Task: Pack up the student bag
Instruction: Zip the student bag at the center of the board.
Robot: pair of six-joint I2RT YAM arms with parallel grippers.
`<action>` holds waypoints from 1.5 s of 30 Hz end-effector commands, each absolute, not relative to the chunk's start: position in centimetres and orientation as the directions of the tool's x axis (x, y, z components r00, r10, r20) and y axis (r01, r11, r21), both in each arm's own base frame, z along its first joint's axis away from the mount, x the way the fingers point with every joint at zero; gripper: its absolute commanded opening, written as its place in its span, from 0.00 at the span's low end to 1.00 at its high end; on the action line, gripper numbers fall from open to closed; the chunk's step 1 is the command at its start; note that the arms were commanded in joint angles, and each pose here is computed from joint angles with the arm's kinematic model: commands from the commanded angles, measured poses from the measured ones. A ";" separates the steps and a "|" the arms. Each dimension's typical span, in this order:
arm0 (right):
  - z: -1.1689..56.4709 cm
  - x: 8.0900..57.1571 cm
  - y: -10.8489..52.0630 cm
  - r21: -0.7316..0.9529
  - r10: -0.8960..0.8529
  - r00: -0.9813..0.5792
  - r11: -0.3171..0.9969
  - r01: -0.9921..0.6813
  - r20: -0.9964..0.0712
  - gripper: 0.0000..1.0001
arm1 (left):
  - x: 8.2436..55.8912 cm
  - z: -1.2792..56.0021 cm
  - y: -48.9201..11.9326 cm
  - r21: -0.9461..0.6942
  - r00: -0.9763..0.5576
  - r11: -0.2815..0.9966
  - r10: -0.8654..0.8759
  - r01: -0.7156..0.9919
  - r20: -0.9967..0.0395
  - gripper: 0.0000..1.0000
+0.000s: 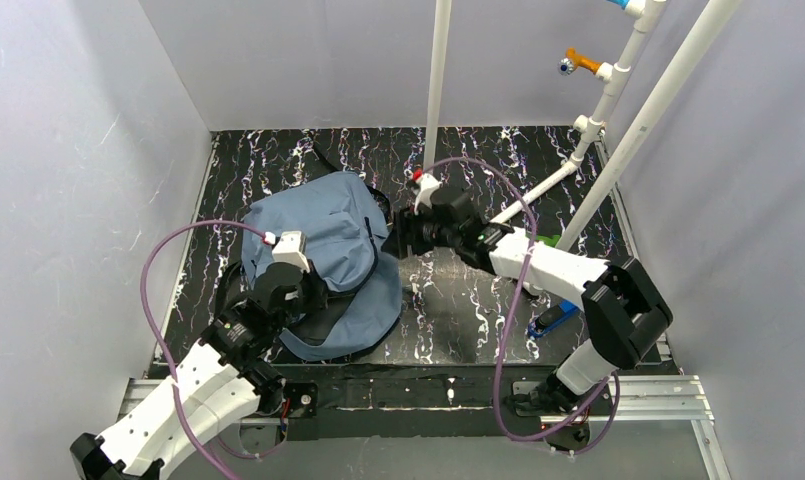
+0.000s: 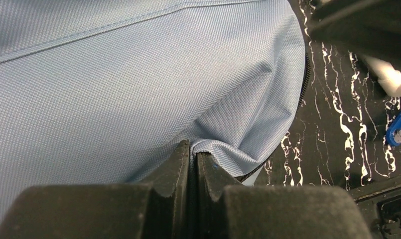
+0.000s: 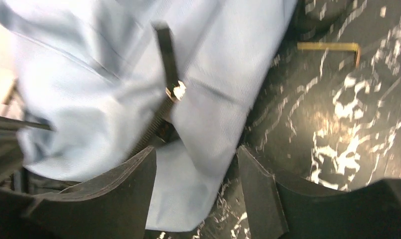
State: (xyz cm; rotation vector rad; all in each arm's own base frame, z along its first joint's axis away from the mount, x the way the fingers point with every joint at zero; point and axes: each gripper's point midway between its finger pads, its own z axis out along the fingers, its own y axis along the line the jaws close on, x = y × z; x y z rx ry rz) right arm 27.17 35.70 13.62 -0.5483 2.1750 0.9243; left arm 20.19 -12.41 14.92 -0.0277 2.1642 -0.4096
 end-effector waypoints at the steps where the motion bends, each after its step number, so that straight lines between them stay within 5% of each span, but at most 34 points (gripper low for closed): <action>1: 18.2 28.3 37.2 0.547 -0.072 -0.687 0.548 -0.633 -0.723 0.71 | 19.9 12.8 -11.1 -0.252 -0.627 0.966 -0.157 0.064 -0.763 0.00; 5: 19.3 30.1 39.1 0.624 -0.028 -0.710 0.454 -0.636 -0.704 0.76 | 20.0 12.1 -11.2 -0.216 -0.660 0.974 -0.123 0.062 -0.741 0.00; 12: 18.5 31.5 42.3 0.643 -0.074 -0.689 0.299 -0.705 -0.721 0.60 | 19.6 11.6 -11.3 -0.220 -0.672 0.973 -0.115 0.072 -0.731 0.00; 19: 16.5 31.7 43.1 0.658 -0.107 -0.706 0.288 -0.696 -0.700 0.49 | 19.3 11.0 -11.2 -0.237 -0.676 0.970 -0.137 0.057 -0.724 0.00; 29: 15.7 30.4 43.9 0.728 -0.087 -0.755 0.214 -0.651 -0.650 0.47 | 19.3 10.3 -11.8 -0.246 -0.697 0.967 -0.133 0.064 -0.705 0.00; 39: 17.4 29.4 43.9 0.779 -0.043 -0.786 0.109 -0.618 -0.617 0.01 | 19.1 10.1 -11.5 -0.240 -0.701 0.969 -0.128 0.062 -0.701 0.00; 45: 19.3 29.4 41.6 0.802 0.031 -0.803 0.086 -0.591 -0.595 0.01 | 18.9 10.6 -11.2 -0.237 -0.695 0.970 -0.134 0.054 -0.706 0.00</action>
